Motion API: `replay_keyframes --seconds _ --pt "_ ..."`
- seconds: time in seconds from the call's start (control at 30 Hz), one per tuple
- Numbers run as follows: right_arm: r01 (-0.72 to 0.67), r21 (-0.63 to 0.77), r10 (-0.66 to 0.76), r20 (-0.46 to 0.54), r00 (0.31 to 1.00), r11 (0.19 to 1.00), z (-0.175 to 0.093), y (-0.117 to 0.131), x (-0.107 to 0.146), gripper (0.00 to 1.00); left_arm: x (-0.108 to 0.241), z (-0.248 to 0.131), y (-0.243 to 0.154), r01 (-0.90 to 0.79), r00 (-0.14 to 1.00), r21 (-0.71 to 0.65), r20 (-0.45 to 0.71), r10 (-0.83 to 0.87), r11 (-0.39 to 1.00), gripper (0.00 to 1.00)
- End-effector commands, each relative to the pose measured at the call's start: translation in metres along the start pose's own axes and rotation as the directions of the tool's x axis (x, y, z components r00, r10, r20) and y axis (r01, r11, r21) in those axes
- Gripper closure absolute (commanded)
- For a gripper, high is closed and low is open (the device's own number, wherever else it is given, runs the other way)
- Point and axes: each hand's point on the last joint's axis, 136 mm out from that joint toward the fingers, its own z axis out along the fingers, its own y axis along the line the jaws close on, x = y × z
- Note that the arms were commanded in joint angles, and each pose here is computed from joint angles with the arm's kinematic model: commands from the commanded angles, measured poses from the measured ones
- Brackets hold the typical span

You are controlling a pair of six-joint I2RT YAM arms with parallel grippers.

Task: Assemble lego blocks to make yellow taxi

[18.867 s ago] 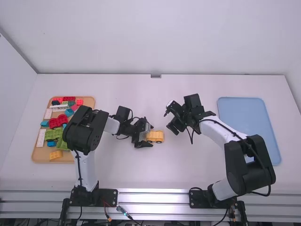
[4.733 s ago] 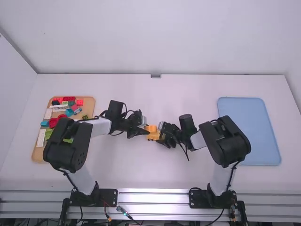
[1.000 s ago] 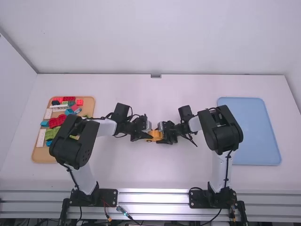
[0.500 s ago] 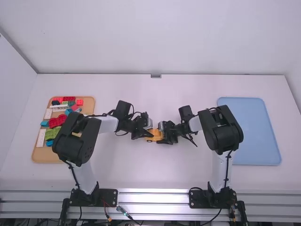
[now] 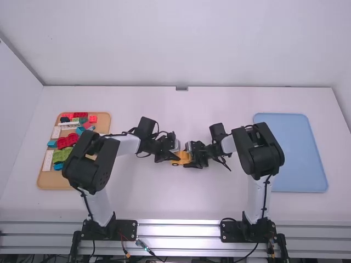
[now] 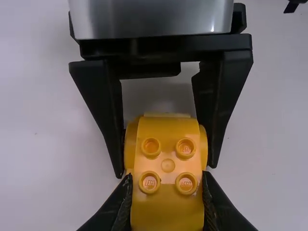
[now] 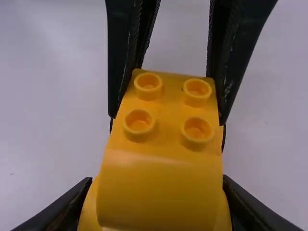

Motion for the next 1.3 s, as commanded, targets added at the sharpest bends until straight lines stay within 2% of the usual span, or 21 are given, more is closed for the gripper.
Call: replay_keyframes --seconds 0.0,0.13,0.33,0.5,1.27 --pt "0.019 -0.004 -0.019 0.009 1.000 1.000 0.003 0.000 0.000 0.40 0.034 0.017 -0.030 0.066 0.992 0.049 -0.115 -0.060 0.997 0.98" --pt "0.024 -0.002 -0.024 0.010 1.000 1.000 0.003 -0.002 -0.001 0.40 0.047 0.018 -0.029 0.100 0.977 0.009 -0.193 -0.096 0.995 0.98" --pt "0.022 -0.003 -0.022 0.010 1.000 1.000 0.003 -0.001 0.000 0.40 0.044 0.026 -0.035 0.072 0.976 0.026 -0.209 -0.065 0.997 0.98" --pt "0.022 -0.005 -0.022 0.009 1.000 1.000 0.003 0.000 -0.001 0.40 0.048 0.031 -0.036 0.050 0.959 0.013 -0.278 -0.045 0.999 0.99" --pt "0.015 -0.006 -0.015 0.005 1.000 1.000 0.003 0.000 0.001 0.39 0.029 0.030 -0.031 0.068 0.963 0.047 -0.266 -0.053 0.997 0.98"
